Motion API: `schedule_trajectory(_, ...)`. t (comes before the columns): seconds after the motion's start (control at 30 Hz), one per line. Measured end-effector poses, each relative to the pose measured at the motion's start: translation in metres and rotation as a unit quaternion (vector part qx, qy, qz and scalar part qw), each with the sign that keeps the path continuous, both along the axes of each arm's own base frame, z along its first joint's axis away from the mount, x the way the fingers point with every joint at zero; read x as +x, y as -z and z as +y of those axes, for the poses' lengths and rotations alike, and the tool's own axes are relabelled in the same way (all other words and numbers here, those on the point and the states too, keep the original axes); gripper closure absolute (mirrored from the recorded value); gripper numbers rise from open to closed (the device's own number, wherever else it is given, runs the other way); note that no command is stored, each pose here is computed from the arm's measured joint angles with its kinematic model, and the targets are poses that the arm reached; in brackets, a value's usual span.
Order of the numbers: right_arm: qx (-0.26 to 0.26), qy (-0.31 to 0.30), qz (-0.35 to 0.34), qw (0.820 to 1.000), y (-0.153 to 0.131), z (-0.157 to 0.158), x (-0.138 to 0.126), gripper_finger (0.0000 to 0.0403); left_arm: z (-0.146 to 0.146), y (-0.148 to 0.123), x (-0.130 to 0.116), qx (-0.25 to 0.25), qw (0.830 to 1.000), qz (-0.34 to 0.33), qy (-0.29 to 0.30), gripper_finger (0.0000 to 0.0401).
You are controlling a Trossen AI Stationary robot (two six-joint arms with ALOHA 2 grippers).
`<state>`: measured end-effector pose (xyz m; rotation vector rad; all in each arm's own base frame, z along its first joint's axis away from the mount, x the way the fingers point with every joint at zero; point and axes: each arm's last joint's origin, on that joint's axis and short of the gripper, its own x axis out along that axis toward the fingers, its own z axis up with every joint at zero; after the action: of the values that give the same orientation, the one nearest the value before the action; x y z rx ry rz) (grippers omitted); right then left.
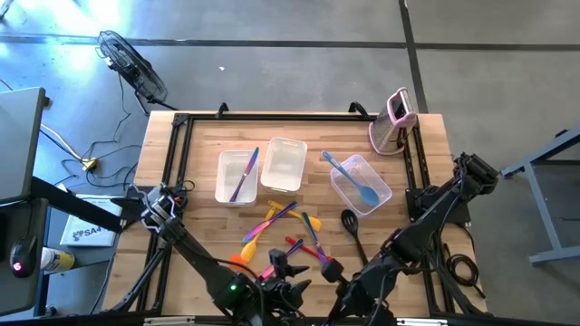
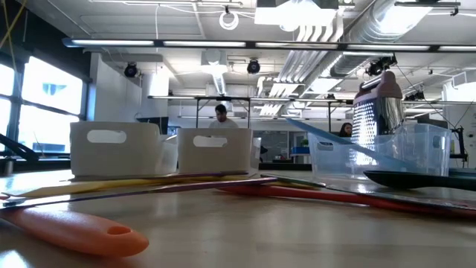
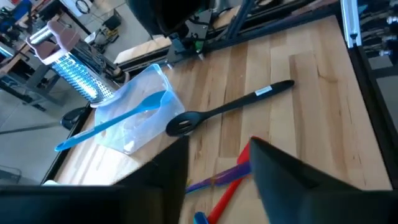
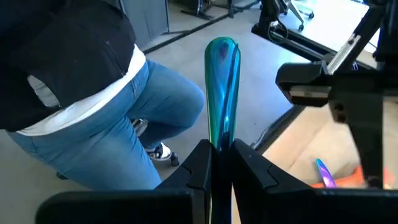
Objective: Pick & Place Kitchen Items
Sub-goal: Put the blue table knife into the left white bin
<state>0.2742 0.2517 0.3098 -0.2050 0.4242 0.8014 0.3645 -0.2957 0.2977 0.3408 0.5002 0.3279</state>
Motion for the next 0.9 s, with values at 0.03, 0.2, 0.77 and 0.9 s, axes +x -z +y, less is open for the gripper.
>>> schedule_trajectory(0.03, 0.007, -0.009, -0.004, 1.000, -0.001, 0.001, 0.000, 0.0373, 0.000, 0.000, 0.000, -0.001, 1.000, 0.003, 0.003, 0.0213)
schedule_trajectory(0.2, 0.052, -0.074, -0.035, 0.995, -0.011, 0.004, 0.001, 0.0373, -0.002, 0.000, 0.001, 0.013, 0.999, 0.017, 0.031, 0.0153)
schedule_trajectory(0.77, 0.068, -0.135, -0.152, 0.977, -0.027, 0.008, 0.003, 0.0373, -0.014, -0.028, 0.028, -0.076, 0.964, -0.056, 0.248, 0.0131)
schedule_trajectory(0.9, 0.068, -0.135, -0.153, 0.977, -0.027, 0.008, 0.003, 0.0373, -0.002, -0.031, 0.039, -0.070, 0.963, -0.067, 0.252, 0.0131)
